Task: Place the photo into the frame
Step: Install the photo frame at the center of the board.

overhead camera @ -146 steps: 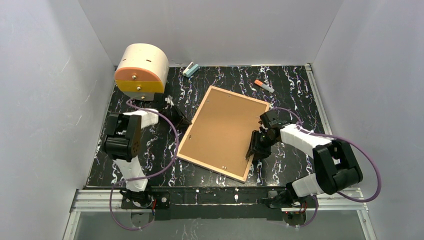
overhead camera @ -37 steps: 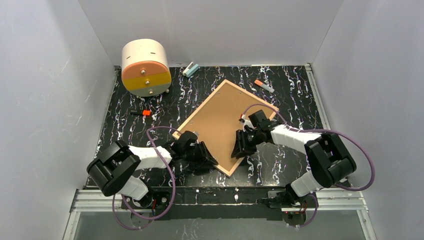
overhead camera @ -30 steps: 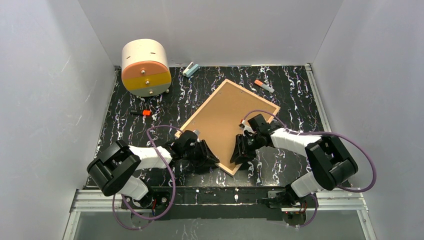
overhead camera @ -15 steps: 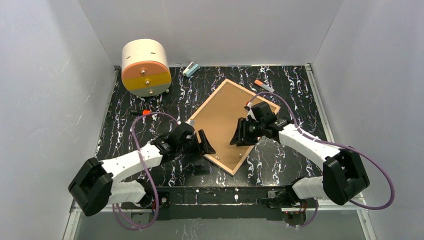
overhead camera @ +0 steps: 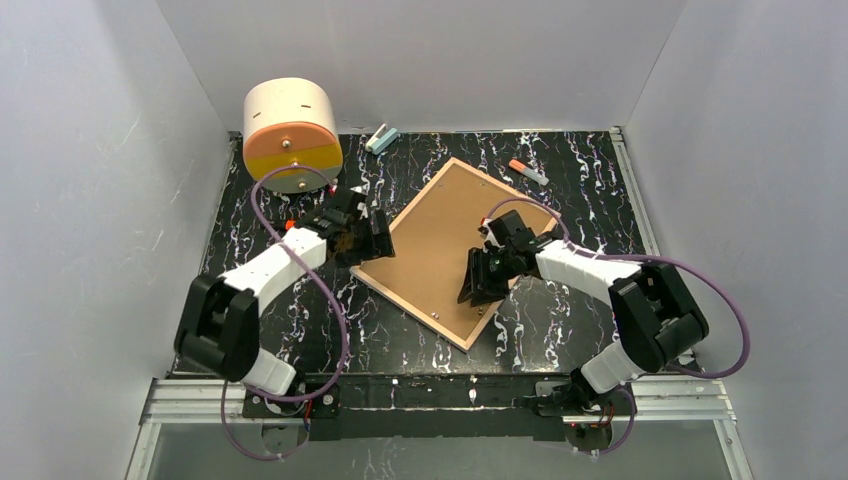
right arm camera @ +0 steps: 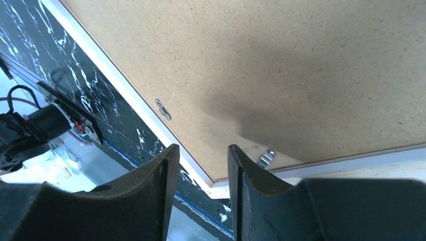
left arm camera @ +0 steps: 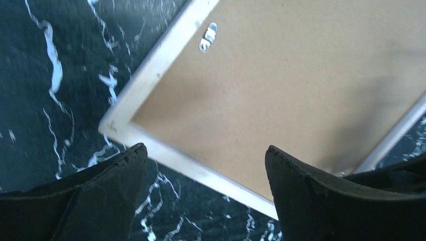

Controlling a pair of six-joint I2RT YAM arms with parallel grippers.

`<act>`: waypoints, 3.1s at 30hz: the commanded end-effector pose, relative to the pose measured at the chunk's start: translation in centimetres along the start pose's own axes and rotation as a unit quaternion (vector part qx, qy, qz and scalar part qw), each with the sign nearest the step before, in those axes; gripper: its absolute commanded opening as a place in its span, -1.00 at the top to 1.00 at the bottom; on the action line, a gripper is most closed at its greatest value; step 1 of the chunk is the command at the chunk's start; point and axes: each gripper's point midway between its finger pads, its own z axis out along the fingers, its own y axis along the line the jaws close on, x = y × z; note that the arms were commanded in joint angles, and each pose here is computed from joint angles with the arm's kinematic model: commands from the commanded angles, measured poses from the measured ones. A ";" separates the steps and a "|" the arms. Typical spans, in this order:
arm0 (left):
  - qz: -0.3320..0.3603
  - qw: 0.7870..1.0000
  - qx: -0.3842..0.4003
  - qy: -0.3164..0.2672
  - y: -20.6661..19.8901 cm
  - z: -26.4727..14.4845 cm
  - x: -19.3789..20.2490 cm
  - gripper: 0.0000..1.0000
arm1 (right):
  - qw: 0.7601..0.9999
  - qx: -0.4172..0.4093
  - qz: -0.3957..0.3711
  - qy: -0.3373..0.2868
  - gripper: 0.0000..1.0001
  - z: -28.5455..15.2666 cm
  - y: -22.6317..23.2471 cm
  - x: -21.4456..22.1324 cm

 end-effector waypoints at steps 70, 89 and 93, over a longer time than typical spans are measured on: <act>0.056 0.983 0.074 0.158 2.4 4.0 9.7 0.69 | 0.991 -0.116 0.059 -0.024 0.10 12.6 10.5 -5.8; 0.105 0.985 0.126 0.049 -3.4 4.2 0.0 0.02 | 0.968 -0.032 0.071 -0.239 -0.11 -1.2 7.6 -16.5; 0.132 0.982 0.130 0.029 -4.7 6.3 -2.6 -0.11 | 0.963 0.012 0.062 -0.261 -0.14 -3.4 5.3 -16.2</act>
